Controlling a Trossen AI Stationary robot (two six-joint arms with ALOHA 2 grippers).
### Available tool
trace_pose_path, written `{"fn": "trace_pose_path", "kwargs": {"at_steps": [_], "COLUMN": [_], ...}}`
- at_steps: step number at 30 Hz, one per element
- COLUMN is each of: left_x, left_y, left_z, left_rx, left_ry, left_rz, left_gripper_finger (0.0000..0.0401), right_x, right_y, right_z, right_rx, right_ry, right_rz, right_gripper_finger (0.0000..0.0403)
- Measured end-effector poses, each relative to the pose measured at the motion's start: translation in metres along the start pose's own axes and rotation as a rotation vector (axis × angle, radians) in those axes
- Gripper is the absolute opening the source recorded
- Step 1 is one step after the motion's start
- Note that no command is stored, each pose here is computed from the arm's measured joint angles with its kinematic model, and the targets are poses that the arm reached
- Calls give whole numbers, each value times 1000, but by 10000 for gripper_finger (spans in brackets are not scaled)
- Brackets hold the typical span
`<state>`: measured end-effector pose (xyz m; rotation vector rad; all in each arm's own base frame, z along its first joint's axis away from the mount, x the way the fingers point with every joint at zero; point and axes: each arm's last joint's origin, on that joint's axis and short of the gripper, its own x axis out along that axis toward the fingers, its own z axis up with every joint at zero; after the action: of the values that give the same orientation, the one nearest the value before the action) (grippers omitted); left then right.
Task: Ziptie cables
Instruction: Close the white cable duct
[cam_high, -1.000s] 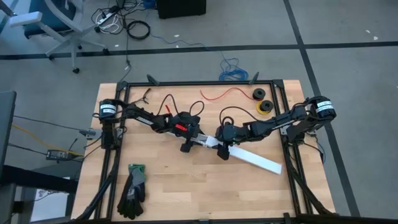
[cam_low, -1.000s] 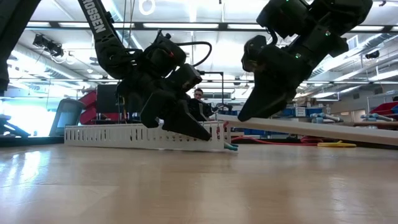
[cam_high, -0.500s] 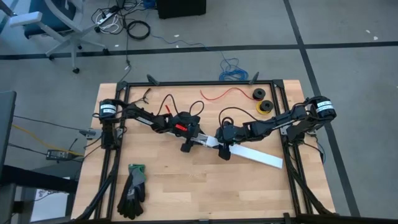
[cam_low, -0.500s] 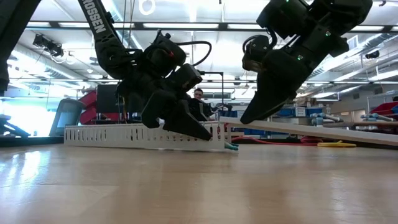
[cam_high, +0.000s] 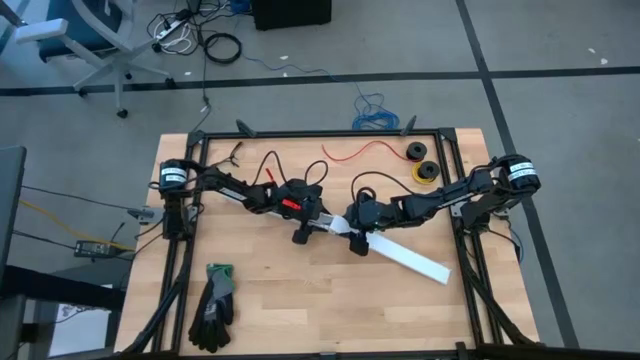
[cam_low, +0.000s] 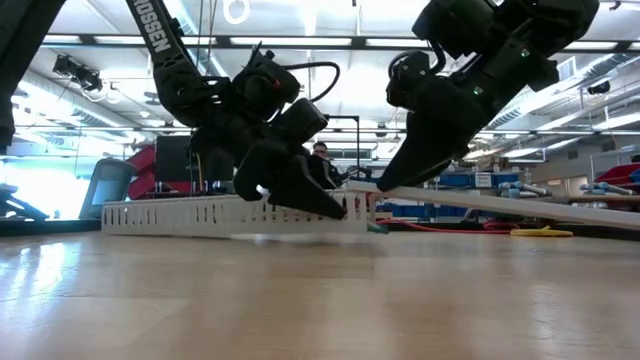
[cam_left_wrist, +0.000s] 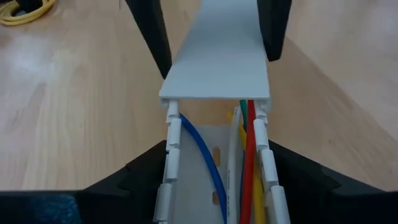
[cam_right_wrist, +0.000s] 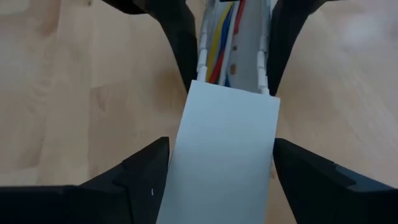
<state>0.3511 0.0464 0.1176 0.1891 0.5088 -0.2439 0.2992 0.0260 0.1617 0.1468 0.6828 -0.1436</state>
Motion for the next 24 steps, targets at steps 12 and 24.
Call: {"fn": "trace_pose_path", "kwargs": {"at_steps": [12, 24], "left_x": [0, 0], "left_y": [-2, -1], "left_z": [-3, -4], "left_rx": [-32, -30], "left_ry": [24, 37], "left_rz": [-36, 4], "left_gripper_finger": [250, 250], "right_x": [0, 0], "right_y": [0, 2], "right_z": [-1, 4], "right_rx": [-63, -54], "right_ry": [8, -38], "right_rz": [-2, 42], "right_gripper_finger": [271, 272]}}
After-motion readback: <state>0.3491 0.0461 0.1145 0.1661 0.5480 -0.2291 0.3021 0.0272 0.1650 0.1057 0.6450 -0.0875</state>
